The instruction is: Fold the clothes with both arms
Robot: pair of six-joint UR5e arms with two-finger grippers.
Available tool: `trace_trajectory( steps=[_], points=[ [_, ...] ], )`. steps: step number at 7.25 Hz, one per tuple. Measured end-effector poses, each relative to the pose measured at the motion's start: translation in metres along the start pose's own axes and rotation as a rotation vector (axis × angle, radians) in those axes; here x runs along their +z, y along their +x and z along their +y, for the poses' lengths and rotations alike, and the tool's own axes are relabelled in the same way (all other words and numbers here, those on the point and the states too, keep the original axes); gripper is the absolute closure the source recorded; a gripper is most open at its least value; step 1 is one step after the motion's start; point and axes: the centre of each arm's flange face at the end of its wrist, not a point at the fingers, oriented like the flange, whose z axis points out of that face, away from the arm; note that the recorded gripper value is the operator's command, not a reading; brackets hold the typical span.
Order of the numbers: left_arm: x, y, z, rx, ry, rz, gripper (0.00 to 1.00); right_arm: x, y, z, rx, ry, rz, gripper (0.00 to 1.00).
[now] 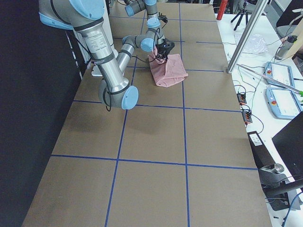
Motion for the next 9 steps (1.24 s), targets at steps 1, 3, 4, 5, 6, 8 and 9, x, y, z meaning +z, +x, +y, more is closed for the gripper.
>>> trace_trajectory(
  steps=[1, 3, 4, 5, 6, 8, 9],
  points=[
    [0.023, 0.007, -0.03, 0.014, 0.049, 0.006, 1.0, 0.02, -0.021, -0.014, 0.008, 0.009, 0.002, 1.0],
    [0.055, 0.006, -0.072, 0.038, 0.104, 0.005, 1.0, 0.063, -0.046, -0.031, 0.02, 0.012, -0.004, 1.0],
    [0.061, 0.006, -0.078, 0.044, 0.112, 0.003, 1.0, 0.074, -0.054, -0.034, 0.022, 0.013, 0.003, 1.0],
    [0.064, 0.007, -0.082, 0.045, 0.119, 0.002, 1.0, 0.084, -0.057, -0.037, 0.022, 0.017, 0.014, 0.64],
    [0.079, 0.004, -0.095, 0.04, 0.143, 0.001, 0.52, 0.102, -0.059, -0.044, 0.018, 0.022, 0.019, 0.01],
    [0.148, -0.023, -0.161, 0.105, 0.233, 0.015, 0.0, 0.166, -0.071, -0.087, -0.063, 0.042, 0.009, 0.0],
    [0.164, -0.037, -0.183, 0.158, 0.259, 0.031, 0.0, 0.177, -0.075, -0.111, -0.121, 0.046, 0.009, 0.0]
  ],
)
